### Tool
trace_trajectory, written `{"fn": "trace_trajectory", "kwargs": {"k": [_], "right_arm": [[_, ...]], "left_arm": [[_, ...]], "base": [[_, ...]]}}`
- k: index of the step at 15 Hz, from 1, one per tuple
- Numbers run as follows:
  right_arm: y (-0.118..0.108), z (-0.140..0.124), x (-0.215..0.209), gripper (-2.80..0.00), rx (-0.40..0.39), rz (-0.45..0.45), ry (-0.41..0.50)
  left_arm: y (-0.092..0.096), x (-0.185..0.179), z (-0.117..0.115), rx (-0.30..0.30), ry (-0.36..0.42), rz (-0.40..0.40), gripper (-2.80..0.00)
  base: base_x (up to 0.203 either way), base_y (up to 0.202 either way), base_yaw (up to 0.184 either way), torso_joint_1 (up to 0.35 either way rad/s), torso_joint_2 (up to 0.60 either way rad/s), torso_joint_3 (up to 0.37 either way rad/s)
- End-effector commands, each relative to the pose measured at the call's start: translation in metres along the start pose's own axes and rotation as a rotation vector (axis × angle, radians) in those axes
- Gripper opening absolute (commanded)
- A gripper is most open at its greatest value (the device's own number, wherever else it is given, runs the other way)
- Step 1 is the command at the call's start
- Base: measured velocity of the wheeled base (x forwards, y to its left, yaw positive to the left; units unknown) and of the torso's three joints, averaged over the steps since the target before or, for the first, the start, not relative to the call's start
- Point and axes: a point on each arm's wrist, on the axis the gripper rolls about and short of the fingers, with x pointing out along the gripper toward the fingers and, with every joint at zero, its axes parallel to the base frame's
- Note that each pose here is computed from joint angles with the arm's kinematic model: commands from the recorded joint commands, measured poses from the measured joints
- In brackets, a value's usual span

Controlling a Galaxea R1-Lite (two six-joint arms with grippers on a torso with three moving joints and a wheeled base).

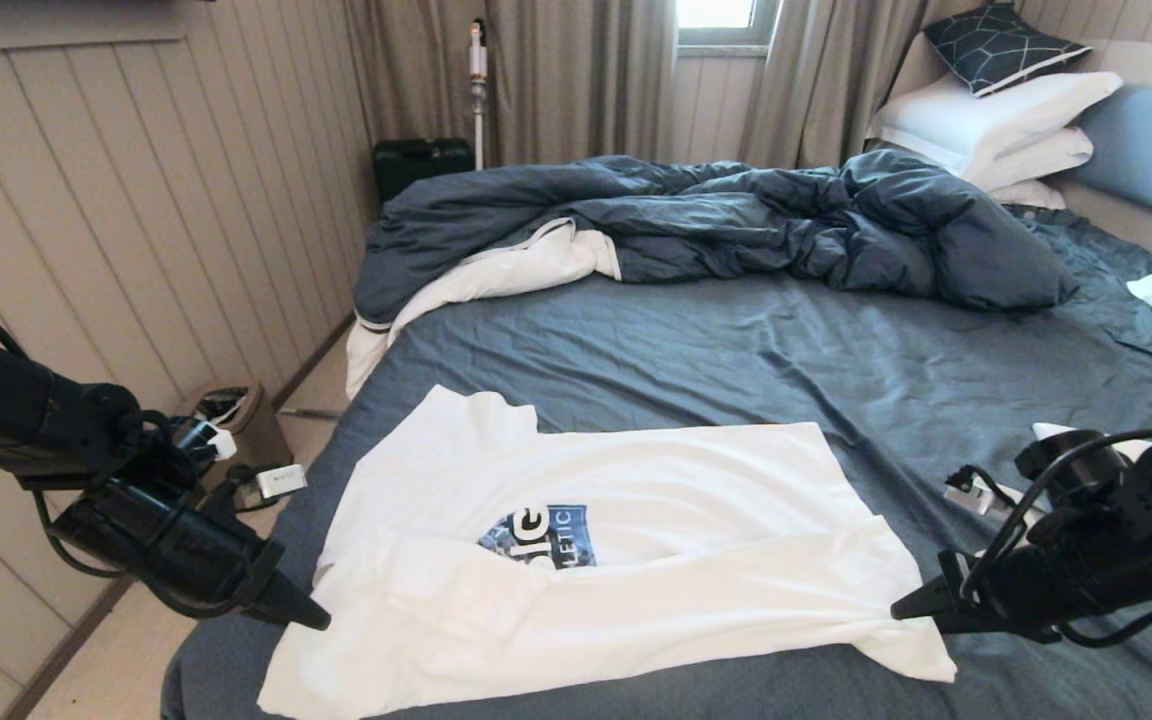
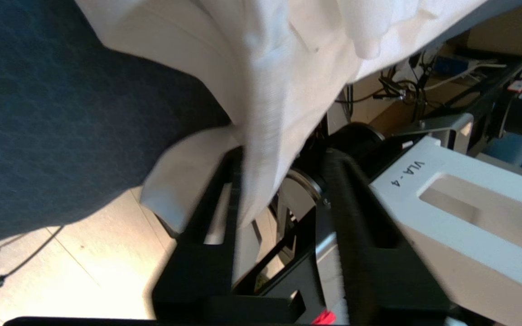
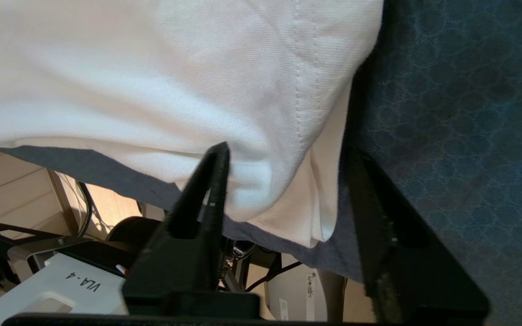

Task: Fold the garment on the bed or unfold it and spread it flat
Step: Fold the white T-shirt

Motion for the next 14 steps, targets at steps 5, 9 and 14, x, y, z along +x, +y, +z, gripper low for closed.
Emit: {"fn": "trace_trajectory", "kwargs": {"k": [5,9,14], "right_arm": [[0.001,0.005,-0.009,0.0,-0.013,-0.001,-0.041],[-0.003,0.006,-0.025,0.0,-0.018,-0.019,-0.098],[-0.011,0.019,-0.048,0.0,0.004,-0.038,-0.199]], "left_arm": [[0.005,-0.015,-0.001,-0.005,-0.063,0.019,0.0],[0.014,-0.034,0.001,0.004,-0.164,0.059,0.0],[0.017,-0.058,0.015,0.029,-0.265,0.055,0.0]], "base": [[0.0,0.0,0.0,0.0,0.0,0.0],[0.0,0.0,0.0,0.0,0.0,0.0],[0.0,0.0,0.0,0.0,0.0,0.0]]}}
